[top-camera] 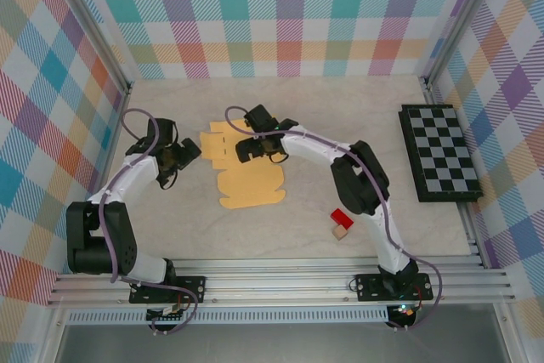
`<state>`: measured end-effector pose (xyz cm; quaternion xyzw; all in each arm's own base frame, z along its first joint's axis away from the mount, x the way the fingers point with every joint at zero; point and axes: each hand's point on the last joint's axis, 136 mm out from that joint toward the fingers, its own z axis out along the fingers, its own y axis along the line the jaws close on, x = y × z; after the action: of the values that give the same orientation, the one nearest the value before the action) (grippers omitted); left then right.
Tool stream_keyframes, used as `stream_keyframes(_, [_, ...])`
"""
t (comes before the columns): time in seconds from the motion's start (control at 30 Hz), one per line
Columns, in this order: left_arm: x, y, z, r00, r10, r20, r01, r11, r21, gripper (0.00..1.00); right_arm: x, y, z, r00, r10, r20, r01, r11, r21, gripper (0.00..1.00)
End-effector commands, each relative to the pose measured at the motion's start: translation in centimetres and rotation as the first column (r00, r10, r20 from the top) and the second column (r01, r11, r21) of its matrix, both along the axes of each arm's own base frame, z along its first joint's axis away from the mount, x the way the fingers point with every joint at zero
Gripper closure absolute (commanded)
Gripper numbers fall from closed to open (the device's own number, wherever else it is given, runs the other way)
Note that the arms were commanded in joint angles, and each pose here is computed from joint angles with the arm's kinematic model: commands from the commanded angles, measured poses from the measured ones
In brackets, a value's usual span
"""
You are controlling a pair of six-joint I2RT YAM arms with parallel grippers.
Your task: Fold the paper box
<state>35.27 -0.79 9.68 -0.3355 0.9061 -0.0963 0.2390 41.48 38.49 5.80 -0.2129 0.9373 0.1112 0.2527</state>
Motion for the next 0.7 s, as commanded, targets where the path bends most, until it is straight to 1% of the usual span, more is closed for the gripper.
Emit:
stream_keyframes(0.0, [0.3,-1.0,-0.4,0.998,-0.049,0.035,0.050,0.997,-0.050,0.00,-0.5,0.2,-0.7,0.999,0.029,0.013,-0.028,0.997,-0.076,0.00])
stream_keyframes(0.07, [0.2,-1.1,-0.7,0.998,-0.046,0.037,0.049,0.997,-0.057,0.00,-1.4,-0.2,-1.9,0.999,0.040,-0.004,-0.040,0.994,-0.106,0.00])
stream_keyframes(0.17, [-0.1,-1.1,-1.4,0.999,-0.036,0.025,0.038,0.997,-0.066,0.00,-3.3,-1.8,-3.6,0.999,0.014,-0.044,-0.020,0.991,-0.132,0.00])
stream_keyframes(0.23, [-0.4,-1.3,-1.9,0.999,-0.040,0.012,0.041,0.996,-0.079,0.00,-4.7,-3.5,-4.2,0.998,-0.013,-0.060,0.004,0.990,-0.143,0.00])
stream_keyframes(0.37, [-0.9,-1.8,-2.3,0.999,-0.044,0.008,0.045,0.994,-0.104,0.00,-7.4,-7.8,-4.6,0.993,-0.092,-0.068,0.076,0.976,-0.205,0.00])
stream_keyframes(0.43, [-1.2,-2.0,-2.4,0.999,-0.042,0.010,0.043,0.992,-0.114,0.00,-9.3,-9.7,-4.5,0.990,-0.118,-0.079,0.099,0.973,-0.208,0.00])
stream_keyframes(0.57, [-1.7,-2.8,-2.1,0.998,-0.060,0.022,0.062,0.989,-0.132,0.00,-12.6,-12.2,-3.5,0.985,-0.140,-0.103,0.117,0.973,-0.198,0.00])
stream_keyframes(0.63, [-1.8,-3.4,-1.4,0.996,-0.078,0.034,0.082,0.988,-0.131,0.00,-13.7,-12.5,-2.0,0.987,-0.117,-0.113,0.097,0.981,-0.168,0.00])
stream_keyframes(0.67, [-1.8,-3.6,-1.1,0.995,-0.089,0.039,0.093,0.988,-0.127,0.00,-14.0,-12.2,-1.1,0.990,-0.080,-0.115,0.063,0.987,-0.147,0.01])
